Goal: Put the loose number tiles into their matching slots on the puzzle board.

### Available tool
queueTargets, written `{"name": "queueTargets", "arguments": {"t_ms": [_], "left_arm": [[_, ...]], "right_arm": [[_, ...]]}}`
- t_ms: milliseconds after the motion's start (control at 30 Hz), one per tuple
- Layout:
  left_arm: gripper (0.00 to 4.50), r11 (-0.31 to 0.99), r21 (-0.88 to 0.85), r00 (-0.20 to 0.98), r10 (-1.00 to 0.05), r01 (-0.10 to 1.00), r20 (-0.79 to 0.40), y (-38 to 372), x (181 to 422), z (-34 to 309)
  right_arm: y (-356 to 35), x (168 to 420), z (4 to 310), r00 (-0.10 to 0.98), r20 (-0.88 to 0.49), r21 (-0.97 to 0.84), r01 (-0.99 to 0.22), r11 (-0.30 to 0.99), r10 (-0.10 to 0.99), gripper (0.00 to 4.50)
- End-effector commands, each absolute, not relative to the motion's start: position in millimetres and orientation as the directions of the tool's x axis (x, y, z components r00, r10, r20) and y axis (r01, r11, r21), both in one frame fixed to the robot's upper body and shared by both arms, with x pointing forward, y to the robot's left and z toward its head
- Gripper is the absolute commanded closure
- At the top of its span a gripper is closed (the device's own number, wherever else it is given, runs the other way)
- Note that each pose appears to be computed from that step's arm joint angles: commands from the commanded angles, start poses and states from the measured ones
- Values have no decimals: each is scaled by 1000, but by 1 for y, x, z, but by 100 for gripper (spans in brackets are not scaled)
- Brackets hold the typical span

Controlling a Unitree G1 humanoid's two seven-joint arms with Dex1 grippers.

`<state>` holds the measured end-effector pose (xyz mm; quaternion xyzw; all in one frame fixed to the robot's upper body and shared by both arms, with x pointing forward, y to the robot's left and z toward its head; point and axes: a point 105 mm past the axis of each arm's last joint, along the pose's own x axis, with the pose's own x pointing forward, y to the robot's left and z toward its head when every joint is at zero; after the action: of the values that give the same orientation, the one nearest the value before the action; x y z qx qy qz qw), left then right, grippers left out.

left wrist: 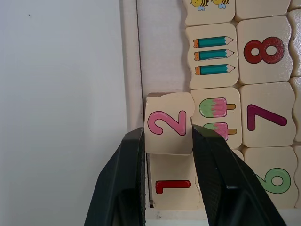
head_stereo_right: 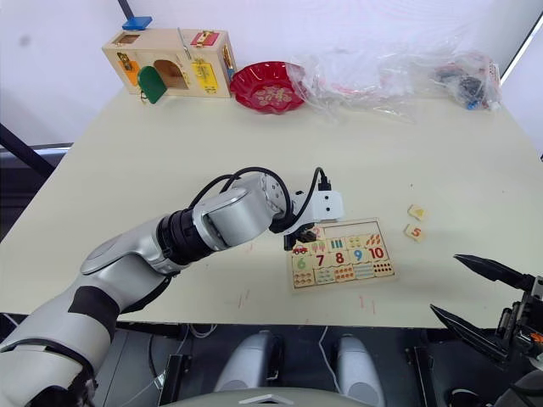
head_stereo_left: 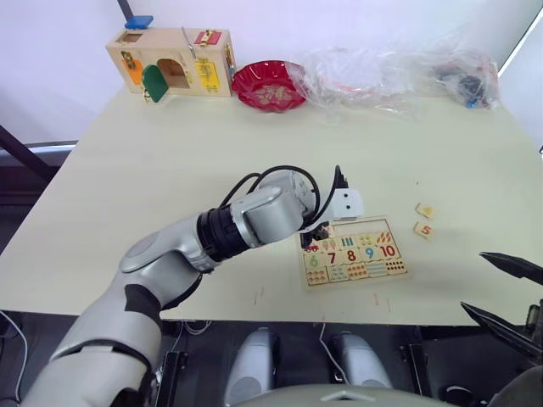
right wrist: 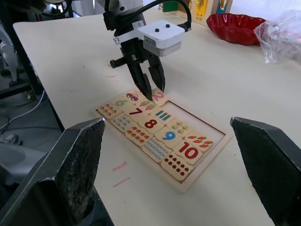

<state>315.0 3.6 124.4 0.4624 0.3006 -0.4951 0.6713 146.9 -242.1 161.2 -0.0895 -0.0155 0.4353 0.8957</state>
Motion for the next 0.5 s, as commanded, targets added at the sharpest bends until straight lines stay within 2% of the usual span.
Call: {"name": "queueTargets", "arguments": {"t_ms": [33, 267, 433, 500], "left_arm": [[140, 72, 359, 357, -403, 930, -843, 0, 317, 134], [140, 80, 361, 359, -423, 929, -832, 3, 320, 145], [140, 78, 348, 340, -483, 934, -807, 12, 323, 171], [140, 68, 337, 319, -537, 939, -781, 18, 326, 190]], "right_arm": [[-240, 146, 165, 616, -39, -199, -776, 598, 787, 0], [-239, 146, 165, 618, -35, -195, -775, 601, 786, 0], [-239, 147, 164, 616, -34, -197, -776, 599, 787, 0], [-239, 147, 164, 615, -33, -198, -777, 598, 788, 0]]}}
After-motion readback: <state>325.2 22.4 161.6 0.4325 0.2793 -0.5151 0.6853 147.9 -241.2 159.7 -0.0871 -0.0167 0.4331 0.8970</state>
